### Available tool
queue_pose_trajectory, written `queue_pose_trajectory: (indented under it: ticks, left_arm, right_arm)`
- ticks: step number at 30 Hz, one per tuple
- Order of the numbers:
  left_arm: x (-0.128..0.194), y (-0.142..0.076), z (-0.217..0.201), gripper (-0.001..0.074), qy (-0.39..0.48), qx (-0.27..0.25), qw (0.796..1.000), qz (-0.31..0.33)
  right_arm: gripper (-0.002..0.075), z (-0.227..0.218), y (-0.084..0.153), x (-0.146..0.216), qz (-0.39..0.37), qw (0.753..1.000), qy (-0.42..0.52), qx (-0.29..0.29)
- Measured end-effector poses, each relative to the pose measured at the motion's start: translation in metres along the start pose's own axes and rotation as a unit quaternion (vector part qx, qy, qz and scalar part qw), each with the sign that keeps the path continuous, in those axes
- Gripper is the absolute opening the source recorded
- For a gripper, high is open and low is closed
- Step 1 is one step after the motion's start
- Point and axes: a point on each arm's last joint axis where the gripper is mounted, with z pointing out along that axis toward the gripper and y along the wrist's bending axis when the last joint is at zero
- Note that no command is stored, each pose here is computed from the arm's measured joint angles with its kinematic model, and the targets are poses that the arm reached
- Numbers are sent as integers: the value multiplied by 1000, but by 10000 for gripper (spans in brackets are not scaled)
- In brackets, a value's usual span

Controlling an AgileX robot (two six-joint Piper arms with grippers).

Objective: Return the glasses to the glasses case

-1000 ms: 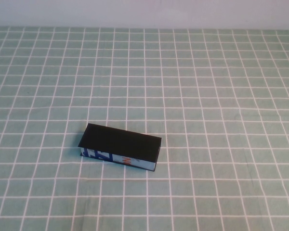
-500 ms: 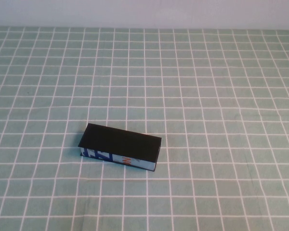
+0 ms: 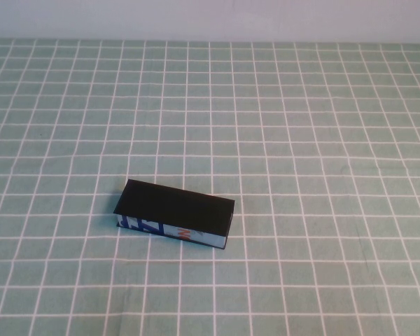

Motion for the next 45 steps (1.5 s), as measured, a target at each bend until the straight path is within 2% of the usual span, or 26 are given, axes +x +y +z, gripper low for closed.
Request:
queue_pose_trajectory:
  ticks: [9,17,22,29,45]
  left_arm:
    - [0,0,0,1,0,0,1000,1]
    - [0,0,0,0,-1,0,1000,1]
    - [0,0,0,0,-1,0,1000,1]
    - [0,0,0,0,0,-1,1000,2]
    - [0,0,0,0,0,-1,1000,2]
  right_arm:
    - [-12,-1,-1,0,1,1000,-2,7]
    - [-13,-9,-11,2,12,991,-33,129]
    - [-13,-4,-15,25,19,984,-38,173]
    - [-13,20,-18,81,75,983,19,166]
    - [-13,21,-19,82,77,983,10,169]
